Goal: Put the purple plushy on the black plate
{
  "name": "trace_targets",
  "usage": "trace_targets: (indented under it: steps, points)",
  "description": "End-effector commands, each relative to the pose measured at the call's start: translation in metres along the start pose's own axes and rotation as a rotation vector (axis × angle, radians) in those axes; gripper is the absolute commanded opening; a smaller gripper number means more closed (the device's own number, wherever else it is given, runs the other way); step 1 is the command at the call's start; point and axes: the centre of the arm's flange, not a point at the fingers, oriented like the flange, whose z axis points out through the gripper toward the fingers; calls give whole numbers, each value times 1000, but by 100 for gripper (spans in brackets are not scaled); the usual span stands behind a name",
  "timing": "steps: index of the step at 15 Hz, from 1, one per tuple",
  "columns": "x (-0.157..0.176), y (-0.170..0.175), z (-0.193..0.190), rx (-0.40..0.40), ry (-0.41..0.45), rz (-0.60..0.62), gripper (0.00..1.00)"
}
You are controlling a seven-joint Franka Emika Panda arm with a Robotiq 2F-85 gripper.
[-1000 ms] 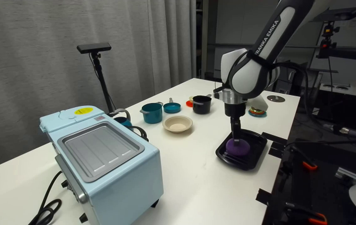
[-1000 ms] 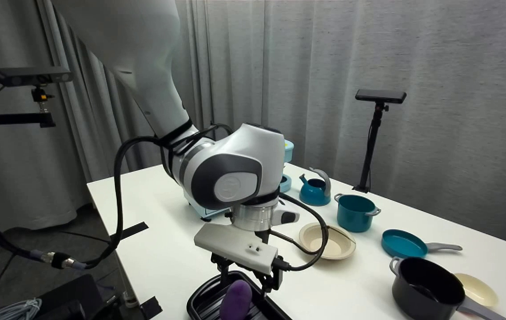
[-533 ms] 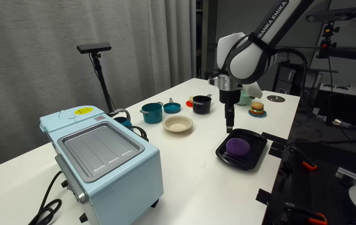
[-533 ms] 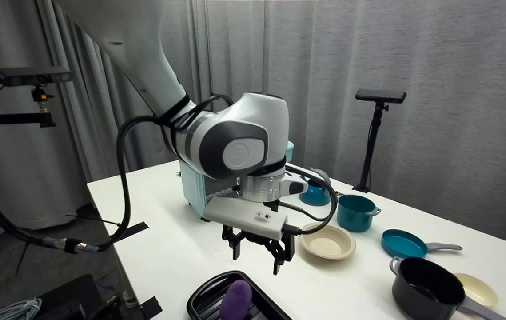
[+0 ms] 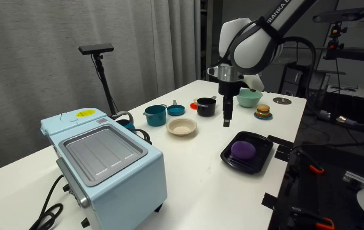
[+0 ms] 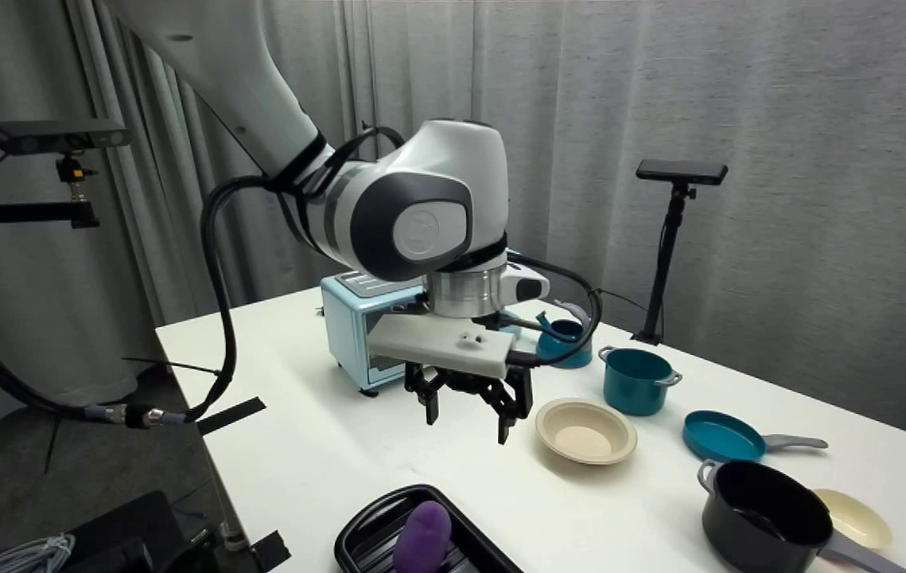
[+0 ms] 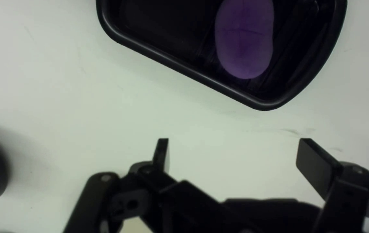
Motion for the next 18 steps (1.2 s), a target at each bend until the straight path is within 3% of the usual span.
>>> trace_targets:
  steps: [1, 8, 9, 18]
  points:
    - [3, -7, -21, -15, 43, 10, 100]
    - [-1, -4, -46, -50, 93, -5, 100]
    - [6, -2, -33, -33, 62, -8, 100]
    - [4, -2, -39, -39, 74, -5, 100]
